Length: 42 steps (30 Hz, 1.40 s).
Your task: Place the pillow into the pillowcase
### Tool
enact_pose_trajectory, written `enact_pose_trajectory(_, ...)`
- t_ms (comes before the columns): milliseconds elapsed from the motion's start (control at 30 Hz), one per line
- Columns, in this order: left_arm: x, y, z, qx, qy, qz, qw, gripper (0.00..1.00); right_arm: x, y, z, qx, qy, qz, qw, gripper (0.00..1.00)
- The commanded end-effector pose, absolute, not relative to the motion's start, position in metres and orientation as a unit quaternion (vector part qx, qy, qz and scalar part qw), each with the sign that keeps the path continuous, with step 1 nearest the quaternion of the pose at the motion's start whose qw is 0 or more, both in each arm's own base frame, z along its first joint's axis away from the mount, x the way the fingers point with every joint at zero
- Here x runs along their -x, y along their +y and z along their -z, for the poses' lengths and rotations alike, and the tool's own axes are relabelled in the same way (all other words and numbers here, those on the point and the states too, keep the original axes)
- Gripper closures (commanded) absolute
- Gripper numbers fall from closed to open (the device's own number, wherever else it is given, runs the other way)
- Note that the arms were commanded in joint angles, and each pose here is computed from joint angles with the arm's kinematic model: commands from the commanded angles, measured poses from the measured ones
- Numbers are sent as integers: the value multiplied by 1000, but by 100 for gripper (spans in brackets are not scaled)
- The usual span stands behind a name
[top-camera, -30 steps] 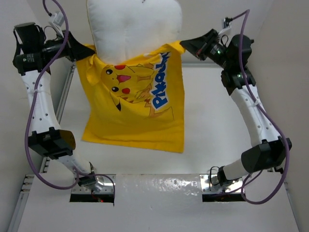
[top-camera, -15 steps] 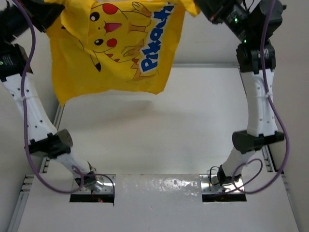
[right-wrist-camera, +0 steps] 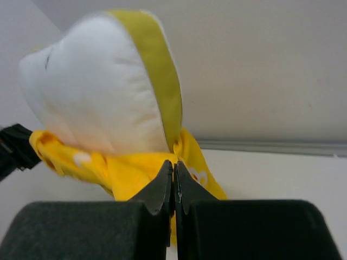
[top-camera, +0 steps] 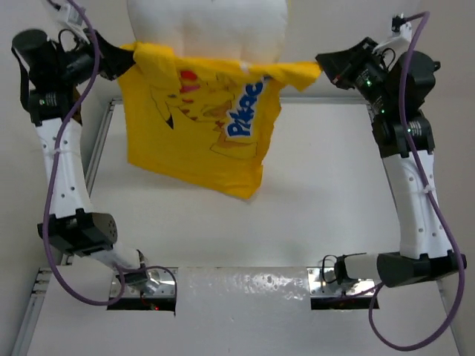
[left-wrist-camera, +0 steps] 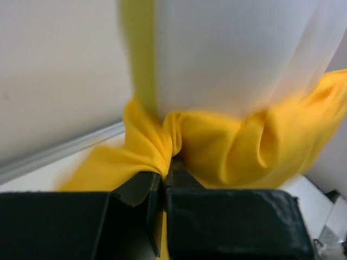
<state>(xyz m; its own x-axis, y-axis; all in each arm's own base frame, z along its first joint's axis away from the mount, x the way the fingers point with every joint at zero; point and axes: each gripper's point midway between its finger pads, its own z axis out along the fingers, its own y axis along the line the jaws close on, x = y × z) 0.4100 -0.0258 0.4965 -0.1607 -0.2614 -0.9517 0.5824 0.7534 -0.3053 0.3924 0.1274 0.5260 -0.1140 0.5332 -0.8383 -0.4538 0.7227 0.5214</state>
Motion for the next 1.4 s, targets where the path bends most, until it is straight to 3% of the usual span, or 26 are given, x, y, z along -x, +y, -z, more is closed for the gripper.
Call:
enact_pose_trajectory(0,-396,-26,-620,-200,582,236,752,100,-383,91,-619,-39,565,-323,758,100)
enact_pose_trajectory(67,-344,-19,-697,-204,496,256,804,100,-365,87,-682,-10,512,-305,803,100)
enact_pose_trajectory(100,-339,-26,-694,-242,486,270,795,100,-357,85,-693,-9,508,-302,807,100)
enact_pose_trajectory(133,-381,-37,-619,-186,592,337,708,100,-362,88,-673,-6,537,-299,789,100)
enact_pose_trajectory(167,-404,-43,-571,-165,629,313,692,100,-366,92,-644,-10,570,-301,764,100)
enact_pose_trajectory(200,-372,-59,-560,-185,622,271,711,100,-383,100,-566,-39,598,-336,727,100)
enact_pose_trajectory(233,-385,-60,-527,-174,634,271,703,100,-391,101,-530,-67,593,-361,716,100)
enact_pose_trajectory(267,-380,-58,-542,-177,624,285,706,100,-398,97,-515,-84,595,-370,709,100)
enact_pose_trajectory(333,-412,-36,-587,-159,617,317,703,100,-402,91,-581,-43,594,-320,737,100)
enact_pose_trajectory(367,-333,-60,-691,-258,489,269,788,100,-357,88,-672,-6,516,-317,796,100)
enact_pose_trajectory(400,-342,-59,-690,-276,475,282,786,100,-363,90,-672,-2,526,-316,789,100)
enact_pose_trajectory(467,-378,-71,-641,-250,540,350,724,100,-385,115,-631,28,570,-350,743,100)
enact_pose_trajectory(500,-334,-85,-649,-273,519,321,744,100,-390,132,-605,48,587,-359,724,100)
enact_pose_trajectory(533,-363,-83,-598,-249,542,331,731,100,-370,165,-588,85,588,-379,709,99)
enact_pose_trajectory(567,-354,-86,-600,-245,539,310,744,100,-385,185,-533,94,627,-379,674,95)
enact_pose_trajectory(633,-356,-104,-591,-255,584,311,705,100,-384,235,-495,157,659,-370,636,72)
enact_pose_trajectory(667,-380,-107,-575,-253,606,313,686,100,-375,247,-497,196,665,-356,626,63)
enact_pose_trajectory(700,-374,-115,-580,-269,603,301,688,100,-360,275,-495,239,660,-373,607,43)
enact_pose_trajectory(767,-379,-116,-580,-263,603,283,698,100,-351,296,-500,282,645,-375,603,28)
enact_pose_trajectory(800,-379,-122,-577,-266,600,284,699,100,-338,309,-502,303,633,-389,596,3)
enact_pose_trajectory(833,-386,-124,-563,-265,608,282,693,100,-331,315,-504,318,623,-393,597,1)
enact_pose_trajectory(900,-386,-137,-555,-275,615,267,689,100,-317,324,-497,343,614,-387,596,1)
enact_pose_trajectory(1233,-365,-174,-555,-341,585,322,661,100,-359,323,-392,340,690,-286,571,3)
enact_pose_trajectory(1300,-354,-184,-556,-362,572,345,650,100,-368,325,-383,333,690,-280,579,20)
enact_pose_trajectory(1333,-349,-191,-555,-367,568,361,642,100,-378,326,-383,308,690,-279,593,58)
enact_pose_trajectory(1367,-346,-196,-555,-371,566,375,634,100,-384,328,-385,292,689,-283,599,85)
